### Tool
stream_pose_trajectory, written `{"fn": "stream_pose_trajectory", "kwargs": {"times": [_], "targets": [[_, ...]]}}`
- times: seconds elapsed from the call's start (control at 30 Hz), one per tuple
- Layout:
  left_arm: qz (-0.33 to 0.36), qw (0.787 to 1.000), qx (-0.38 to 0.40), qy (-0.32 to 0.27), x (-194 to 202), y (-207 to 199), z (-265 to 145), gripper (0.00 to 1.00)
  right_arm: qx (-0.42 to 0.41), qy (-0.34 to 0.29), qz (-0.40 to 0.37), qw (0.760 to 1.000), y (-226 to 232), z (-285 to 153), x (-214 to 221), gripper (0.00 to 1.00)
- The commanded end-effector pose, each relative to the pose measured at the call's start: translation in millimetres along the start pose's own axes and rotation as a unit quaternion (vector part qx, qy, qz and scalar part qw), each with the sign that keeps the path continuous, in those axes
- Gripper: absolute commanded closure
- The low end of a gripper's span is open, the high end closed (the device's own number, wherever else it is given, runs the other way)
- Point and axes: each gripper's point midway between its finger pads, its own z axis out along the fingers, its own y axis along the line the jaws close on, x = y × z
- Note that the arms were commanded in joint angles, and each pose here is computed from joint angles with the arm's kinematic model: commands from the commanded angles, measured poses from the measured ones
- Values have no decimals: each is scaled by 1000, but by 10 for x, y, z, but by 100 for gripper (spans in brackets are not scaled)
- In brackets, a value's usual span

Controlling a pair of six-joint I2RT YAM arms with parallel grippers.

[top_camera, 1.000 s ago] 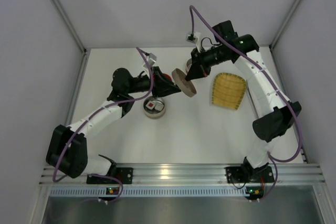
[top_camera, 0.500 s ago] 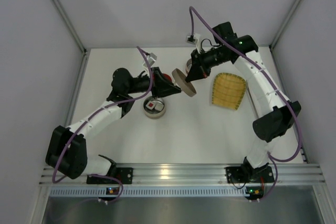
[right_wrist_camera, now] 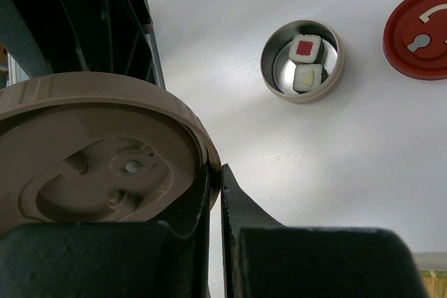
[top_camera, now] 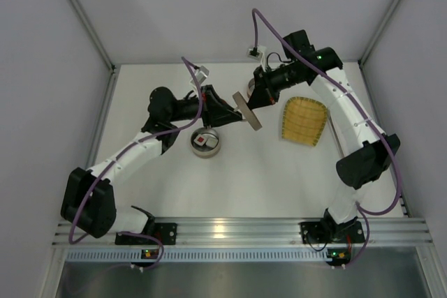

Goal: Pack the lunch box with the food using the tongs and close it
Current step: Screw the box lid onto the packing box.

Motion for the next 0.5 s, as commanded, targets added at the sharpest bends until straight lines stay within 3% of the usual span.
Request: {"fn": "stream_pose_trajectory", "kwargs": {"times": [0.0, 0.27, 0.47], "targets": [[50, 997, 11, -48, -409, -169, 65, 77, -2, -8, -35, 999, 35, 5, -41, 100], [48, 998, 8, -49, -405, -155, 69, 78, -5, -9, -32, 999, 52, 8, -46, 100], [34, 999, -6, -36, -289, -102, 38, 90, -6, -13, -31, 999, 55, -2, -62, 100]]}}
